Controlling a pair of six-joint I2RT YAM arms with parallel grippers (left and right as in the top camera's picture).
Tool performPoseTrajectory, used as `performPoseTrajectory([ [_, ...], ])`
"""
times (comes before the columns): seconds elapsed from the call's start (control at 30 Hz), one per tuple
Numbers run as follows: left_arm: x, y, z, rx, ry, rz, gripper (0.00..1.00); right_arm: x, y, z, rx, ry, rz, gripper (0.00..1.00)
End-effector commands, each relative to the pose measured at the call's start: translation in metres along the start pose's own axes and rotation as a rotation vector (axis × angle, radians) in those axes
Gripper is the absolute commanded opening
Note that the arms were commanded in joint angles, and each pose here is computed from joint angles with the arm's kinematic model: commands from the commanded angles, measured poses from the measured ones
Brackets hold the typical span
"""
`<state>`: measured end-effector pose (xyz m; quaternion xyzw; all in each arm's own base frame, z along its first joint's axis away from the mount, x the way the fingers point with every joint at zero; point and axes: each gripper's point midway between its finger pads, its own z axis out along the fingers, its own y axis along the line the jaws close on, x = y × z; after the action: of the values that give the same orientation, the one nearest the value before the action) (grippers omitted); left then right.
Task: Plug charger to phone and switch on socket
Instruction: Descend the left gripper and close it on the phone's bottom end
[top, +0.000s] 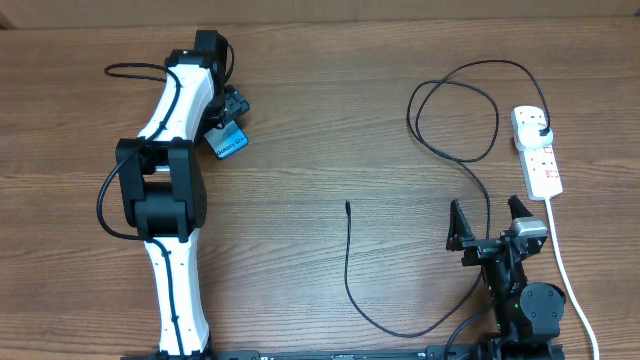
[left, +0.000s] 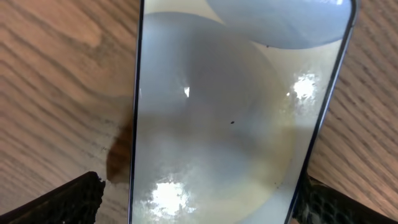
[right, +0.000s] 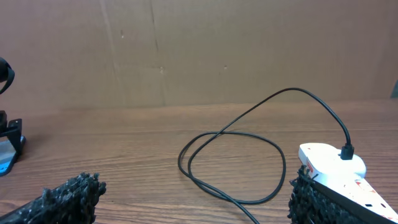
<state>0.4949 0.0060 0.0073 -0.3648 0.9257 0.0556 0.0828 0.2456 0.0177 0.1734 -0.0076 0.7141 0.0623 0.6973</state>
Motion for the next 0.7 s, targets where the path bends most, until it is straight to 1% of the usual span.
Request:
performPoseTrajectory([
  [0.0,-0.001,0.004,-0.001,-0.033,-0.013,-0.046,1.00,0.002,0.001,0.000,-0.005,-0.002,-0.004,1.00],
  [0.27,0.003,0.009,-0.001,-0.052,0.003,-0.055,1.00,0.002,0.001,0.000,-0.005,-0.002,-0.004,1.00],
  [0.67,-0.020,0.003,0.001,0.006,-0.054,-0.094,1.00,0.002,0.001,0.000,-0.005,-0.002,-0.004,1.00],
])
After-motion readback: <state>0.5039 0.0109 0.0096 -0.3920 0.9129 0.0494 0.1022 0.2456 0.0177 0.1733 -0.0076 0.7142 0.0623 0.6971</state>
